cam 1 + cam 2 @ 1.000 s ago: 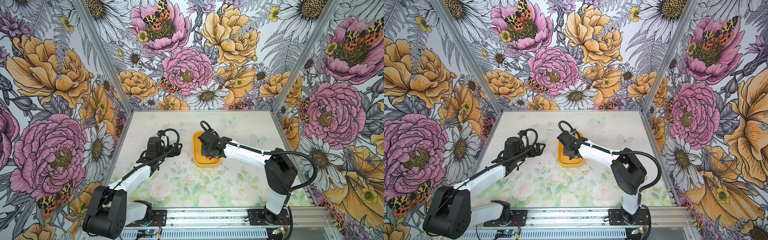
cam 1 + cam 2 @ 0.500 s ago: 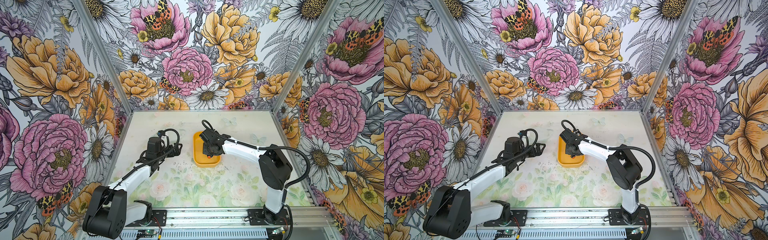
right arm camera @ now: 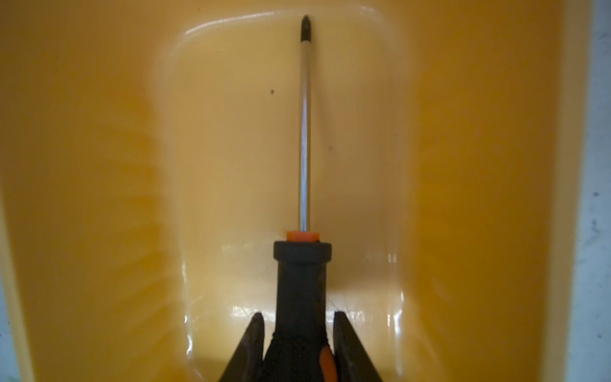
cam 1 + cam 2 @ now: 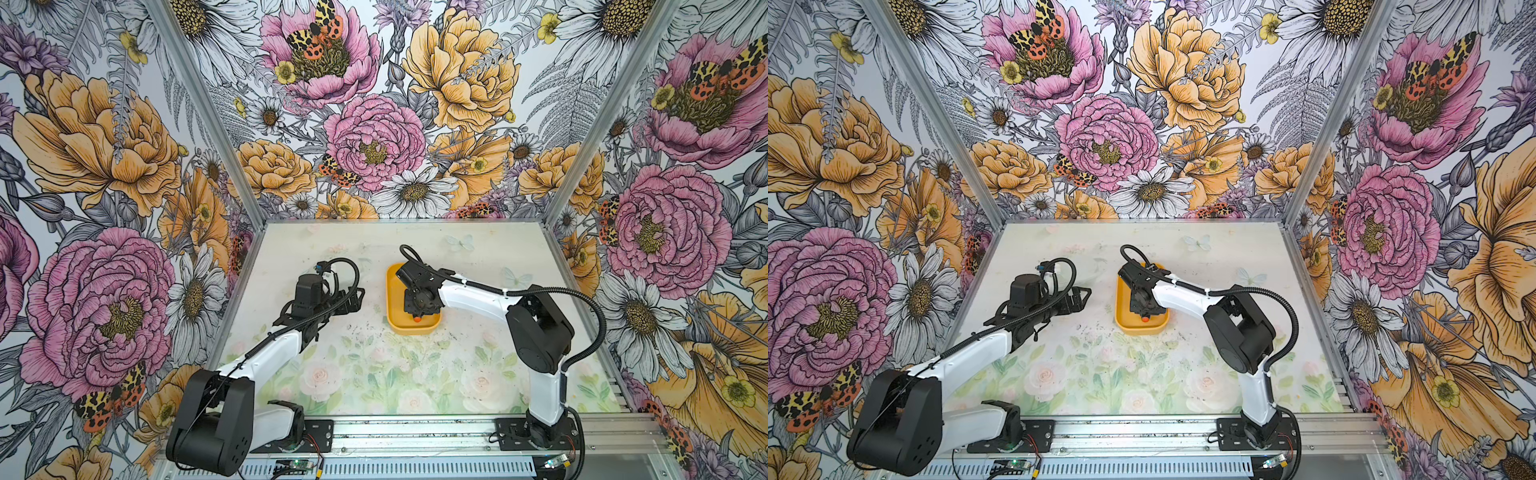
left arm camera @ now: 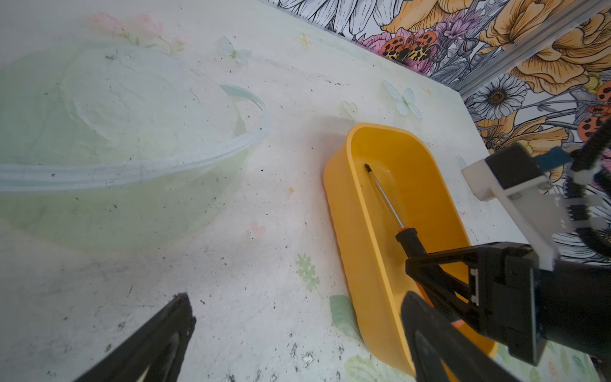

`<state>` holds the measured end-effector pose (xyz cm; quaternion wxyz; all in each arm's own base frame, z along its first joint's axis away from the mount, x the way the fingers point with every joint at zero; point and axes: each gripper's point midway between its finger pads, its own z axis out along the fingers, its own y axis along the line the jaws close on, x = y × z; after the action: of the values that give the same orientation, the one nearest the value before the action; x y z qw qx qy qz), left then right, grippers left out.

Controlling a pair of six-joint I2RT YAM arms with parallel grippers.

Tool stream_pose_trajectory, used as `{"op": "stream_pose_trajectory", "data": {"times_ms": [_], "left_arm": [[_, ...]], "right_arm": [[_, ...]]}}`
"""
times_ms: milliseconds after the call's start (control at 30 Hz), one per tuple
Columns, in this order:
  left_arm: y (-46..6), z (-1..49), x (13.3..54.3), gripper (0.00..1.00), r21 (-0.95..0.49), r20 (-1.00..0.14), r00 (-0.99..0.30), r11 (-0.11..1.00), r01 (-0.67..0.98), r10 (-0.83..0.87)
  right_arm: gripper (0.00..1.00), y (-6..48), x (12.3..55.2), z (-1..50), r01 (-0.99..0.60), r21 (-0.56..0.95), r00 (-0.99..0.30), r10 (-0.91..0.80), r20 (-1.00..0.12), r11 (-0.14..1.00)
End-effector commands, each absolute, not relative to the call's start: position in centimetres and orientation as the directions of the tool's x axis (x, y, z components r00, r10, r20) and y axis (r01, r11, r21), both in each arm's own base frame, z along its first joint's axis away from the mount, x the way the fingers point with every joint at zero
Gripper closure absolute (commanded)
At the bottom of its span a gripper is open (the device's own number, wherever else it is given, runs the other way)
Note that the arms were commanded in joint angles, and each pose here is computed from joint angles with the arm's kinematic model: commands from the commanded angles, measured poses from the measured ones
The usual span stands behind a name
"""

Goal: Put the screwdriver in the bin
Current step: Place the screwdriver into the bin.

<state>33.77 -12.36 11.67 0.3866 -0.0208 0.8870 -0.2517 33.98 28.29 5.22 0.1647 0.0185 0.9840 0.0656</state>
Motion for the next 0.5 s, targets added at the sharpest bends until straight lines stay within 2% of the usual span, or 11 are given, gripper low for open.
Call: {"op": "stream_pose_trajectory", "data": {"times_ms": [0, 467], "left_arm": [[-12.6, 11.6, 33.7, 0.01, -0.468, -0.674, -0.704, 0.867, 0.173, -0.223], [-12.6, 11.2, 33.7, 0.01, -0.467, -0.667, -0.711, 0.868, 0.169, -0.221]], "right_arm": [[1.00, 28.8, 34.6, 5.3, 0.025, 0.152, -0.945, 0.073, -0.319, 0.988], [1.00, 29.0, 34.4, 3.8, 0.007, 0.133, -0.955, 0.046, -0.291, 0.991]]}}
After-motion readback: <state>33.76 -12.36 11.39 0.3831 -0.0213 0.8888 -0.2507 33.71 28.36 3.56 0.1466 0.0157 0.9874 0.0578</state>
